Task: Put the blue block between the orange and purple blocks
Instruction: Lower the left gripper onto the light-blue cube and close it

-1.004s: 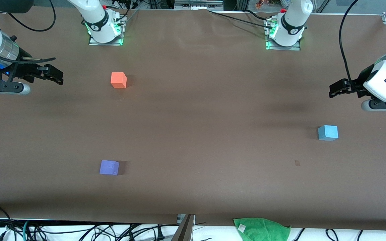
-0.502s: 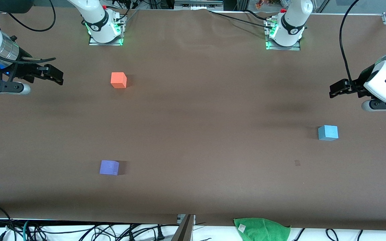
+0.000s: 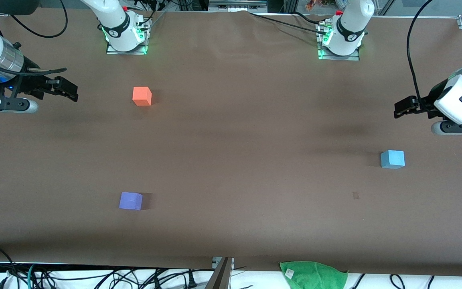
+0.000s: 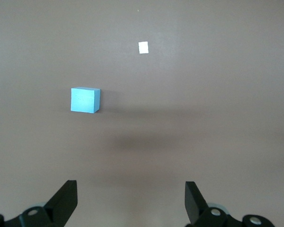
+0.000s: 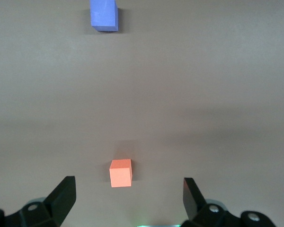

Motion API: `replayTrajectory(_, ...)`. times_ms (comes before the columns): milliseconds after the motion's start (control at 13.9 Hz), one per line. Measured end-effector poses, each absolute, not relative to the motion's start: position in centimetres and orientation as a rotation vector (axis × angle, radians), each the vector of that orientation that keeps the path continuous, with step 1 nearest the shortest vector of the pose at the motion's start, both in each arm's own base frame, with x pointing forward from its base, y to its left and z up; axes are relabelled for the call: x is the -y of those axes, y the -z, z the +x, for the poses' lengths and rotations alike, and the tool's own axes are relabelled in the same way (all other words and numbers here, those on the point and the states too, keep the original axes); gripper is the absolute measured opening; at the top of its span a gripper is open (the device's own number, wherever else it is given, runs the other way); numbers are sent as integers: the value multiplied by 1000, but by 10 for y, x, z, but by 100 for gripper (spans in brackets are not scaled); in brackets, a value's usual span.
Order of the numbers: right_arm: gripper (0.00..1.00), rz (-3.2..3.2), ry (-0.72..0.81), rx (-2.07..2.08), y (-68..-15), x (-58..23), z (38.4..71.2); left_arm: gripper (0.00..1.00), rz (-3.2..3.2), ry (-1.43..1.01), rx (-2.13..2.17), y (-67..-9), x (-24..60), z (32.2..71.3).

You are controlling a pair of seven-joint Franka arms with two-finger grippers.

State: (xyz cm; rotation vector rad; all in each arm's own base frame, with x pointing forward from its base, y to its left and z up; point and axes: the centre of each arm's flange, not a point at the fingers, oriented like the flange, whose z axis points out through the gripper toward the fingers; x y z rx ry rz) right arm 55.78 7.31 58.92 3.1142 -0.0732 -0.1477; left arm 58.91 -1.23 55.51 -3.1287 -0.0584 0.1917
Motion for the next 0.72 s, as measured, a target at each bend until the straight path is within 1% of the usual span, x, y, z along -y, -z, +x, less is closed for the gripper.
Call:
replayTrajectory(143, 100, 3115, 148, 74, -589, -73, 558, 100, -3130, -185, 94, -534, -6, 603)
replayTrajectory(287, 100, 3115, 148, 74, -589, -73, 558, 100, -3133, -205, 115, -496, -37, 619)
replayTrajectory(502, 100, 3115, 149, 74, -589, -73, 558, 100, -3139, -237, 143, -415, -90, 632)
replayTrajectory(717, 100, 3116, 149, 74, -589, -73, 558, 100, -3122, -178, 50, -340, -127, 629)
